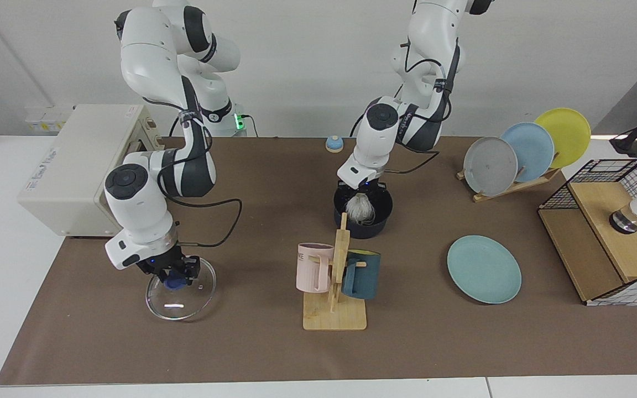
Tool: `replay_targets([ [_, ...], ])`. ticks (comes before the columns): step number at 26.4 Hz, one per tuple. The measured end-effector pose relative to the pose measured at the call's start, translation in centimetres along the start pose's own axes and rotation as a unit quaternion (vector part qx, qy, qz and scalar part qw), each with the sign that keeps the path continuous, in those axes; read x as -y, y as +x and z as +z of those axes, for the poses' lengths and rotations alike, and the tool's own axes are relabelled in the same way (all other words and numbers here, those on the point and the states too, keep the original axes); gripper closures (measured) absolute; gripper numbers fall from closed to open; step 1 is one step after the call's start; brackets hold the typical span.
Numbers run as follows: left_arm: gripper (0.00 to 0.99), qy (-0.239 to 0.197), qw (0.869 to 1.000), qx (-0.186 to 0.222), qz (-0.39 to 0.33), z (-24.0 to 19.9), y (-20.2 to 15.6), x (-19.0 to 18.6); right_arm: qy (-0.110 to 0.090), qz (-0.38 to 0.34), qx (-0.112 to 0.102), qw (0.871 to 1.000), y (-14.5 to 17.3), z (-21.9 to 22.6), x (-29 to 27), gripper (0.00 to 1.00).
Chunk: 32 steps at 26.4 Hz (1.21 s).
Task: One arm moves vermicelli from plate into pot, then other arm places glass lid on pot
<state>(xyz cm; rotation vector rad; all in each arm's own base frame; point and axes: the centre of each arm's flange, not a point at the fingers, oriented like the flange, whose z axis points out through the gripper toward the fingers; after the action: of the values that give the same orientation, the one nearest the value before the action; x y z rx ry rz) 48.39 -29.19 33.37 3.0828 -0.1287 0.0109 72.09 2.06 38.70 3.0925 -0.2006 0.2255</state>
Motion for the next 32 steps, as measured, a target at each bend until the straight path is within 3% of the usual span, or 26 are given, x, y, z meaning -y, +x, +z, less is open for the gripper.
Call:
replay_targets([
  [11, 0.626, 0.014, 0.999, -0.028, -0.025, 0.5, 0.2, 0.1, -0.008, -0.001, 0.018, 1.000, -1.9, -8.6, 0.0, 0.36],
  [19, 0.211, 0.019, 0.999, -0.029, -0.028, -0.4, 0.0, -0.1, -0.014, 0.004, 0.027, 1.000, -3.7, -14.0, -0.8, 0.36],
  [20, 0.106, 0.024, 0.999, -0.027, -0.028, -0.9, 0.0, -0.1, -0.015, 0.005, 0.028, 0.999, -3.8, -14.5, -0.9, 0.36],
  [23, 0.000, 0.041, 0.998, -0.022, -0.031, -3.6, -0.2, -0.2, -0.016, 0.007, 0.027, 0.999, -4.2, -15.7, -1.3, 0.36],
  [32, 0.000, 0.054, 0.996, -0.049, -0.059, -15.4, 1.5, 1.2, -0.015, 0.005, 0.029, 0.999, -6.0, -17.8, 0.2, 0.36],
])
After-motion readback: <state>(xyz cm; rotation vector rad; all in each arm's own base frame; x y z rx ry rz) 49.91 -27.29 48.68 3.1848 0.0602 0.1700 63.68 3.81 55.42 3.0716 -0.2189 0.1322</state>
